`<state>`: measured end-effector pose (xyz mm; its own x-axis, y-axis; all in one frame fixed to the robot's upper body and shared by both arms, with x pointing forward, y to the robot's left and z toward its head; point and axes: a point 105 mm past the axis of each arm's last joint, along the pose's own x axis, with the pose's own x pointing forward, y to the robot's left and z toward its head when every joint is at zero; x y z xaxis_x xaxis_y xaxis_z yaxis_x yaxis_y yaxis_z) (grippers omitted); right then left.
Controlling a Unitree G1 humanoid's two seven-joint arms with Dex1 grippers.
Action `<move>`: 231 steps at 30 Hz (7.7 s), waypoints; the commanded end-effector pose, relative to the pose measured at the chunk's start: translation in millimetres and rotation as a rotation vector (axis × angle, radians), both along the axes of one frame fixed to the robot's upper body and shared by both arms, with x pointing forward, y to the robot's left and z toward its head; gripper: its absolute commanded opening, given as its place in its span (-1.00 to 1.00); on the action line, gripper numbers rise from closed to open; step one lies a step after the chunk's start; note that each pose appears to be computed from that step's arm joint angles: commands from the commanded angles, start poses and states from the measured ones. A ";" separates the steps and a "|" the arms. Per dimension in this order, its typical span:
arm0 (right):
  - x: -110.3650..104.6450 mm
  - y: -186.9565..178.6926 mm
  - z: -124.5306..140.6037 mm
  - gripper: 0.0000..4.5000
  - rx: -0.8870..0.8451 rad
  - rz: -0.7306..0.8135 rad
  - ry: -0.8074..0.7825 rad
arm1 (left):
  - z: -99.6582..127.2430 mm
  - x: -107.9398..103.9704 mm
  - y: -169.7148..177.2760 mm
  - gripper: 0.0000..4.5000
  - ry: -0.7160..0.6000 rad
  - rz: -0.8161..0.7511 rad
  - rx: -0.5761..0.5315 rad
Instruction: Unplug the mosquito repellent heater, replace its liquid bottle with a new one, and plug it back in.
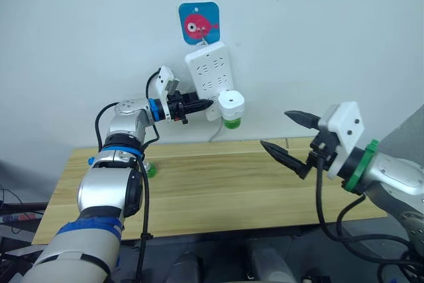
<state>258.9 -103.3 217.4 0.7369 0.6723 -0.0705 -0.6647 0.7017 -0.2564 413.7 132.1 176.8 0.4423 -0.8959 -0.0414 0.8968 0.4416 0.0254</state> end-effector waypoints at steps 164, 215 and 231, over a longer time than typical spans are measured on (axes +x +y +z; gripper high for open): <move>-10.5 -11.4 2.7 1.00 0.712 0.024 0.595 | -4.5 -114.3 -68.0 0.03 -0.255 -0.154 -0.147; -23.4 37.6 -38.0 0.38 0.477 0.444 1.012 | -29.3 -153.1 -68.3 0.03 -0.453 -0.511 0.140; -28.5 40.5 -24.5 0.38 0.356 0.510 0.888 | -8.1 -163.4 -44.8 0.02 0.463 -0.659 0.112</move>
